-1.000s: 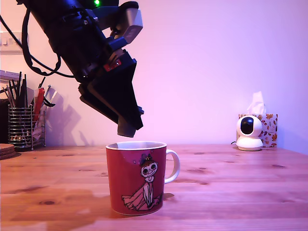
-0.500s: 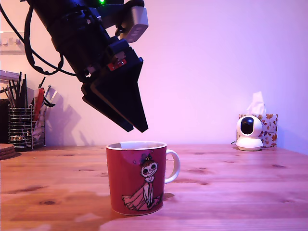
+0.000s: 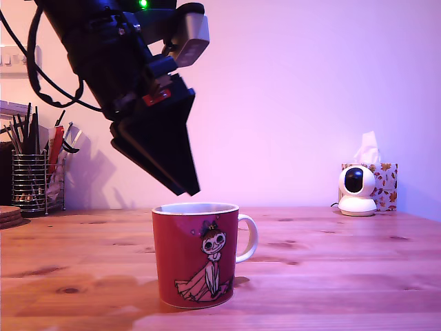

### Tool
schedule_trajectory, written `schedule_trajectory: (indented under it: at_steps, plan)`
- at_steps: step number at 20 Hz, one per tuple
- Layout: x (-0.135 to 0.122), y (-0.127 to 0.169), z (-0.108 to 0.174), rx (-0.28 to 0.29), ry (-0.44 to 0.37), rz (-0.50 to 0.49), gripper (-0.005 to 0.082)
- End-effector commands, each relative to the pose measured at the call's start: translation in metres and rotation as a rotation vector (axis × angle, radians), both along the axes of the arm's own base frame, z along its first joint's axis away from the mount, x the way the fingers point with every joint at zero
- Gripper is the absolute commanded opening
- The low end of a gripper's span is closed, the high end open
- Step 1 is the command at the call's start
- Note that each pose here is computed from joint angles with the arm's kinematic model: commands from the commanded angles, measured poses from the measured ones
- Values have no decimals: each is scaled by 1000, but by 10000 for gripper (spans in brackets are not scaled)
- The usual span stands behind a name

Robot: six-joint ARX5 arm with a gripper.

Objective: Pick up the coffee capsules on the table and drop them inside the coffee cup

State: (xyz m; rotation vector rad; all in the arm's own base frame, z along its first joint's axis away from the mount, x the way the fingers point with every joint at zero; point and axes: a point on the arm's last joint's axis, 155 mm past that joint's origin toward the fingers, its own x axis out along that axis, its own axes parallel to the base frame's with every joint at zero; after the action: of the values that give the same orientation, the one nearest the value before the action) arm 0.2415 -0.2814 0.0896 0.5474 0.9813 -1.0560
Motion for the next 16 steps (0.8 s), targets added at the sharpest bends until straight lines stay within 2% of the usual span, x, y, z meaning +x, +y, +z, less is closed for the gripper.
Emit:
schedule_trajectory:
  at_steps: [1, 3, 6, 12, 14, 16]
  plan:
    - [-5, 2, -5, 18, 28, 3, -19]
    - [-7, 4, -2, 13, 48, 35, -19]
    - [-4, 4, 16, -37, 36, 93, -19]
    - [5, 12, 93, -229, -131, 158, -19]
    - [9, 23, 110, -287, -189, 200, -19]
    - [14, 38, 120, -322, -246, 254, -19]
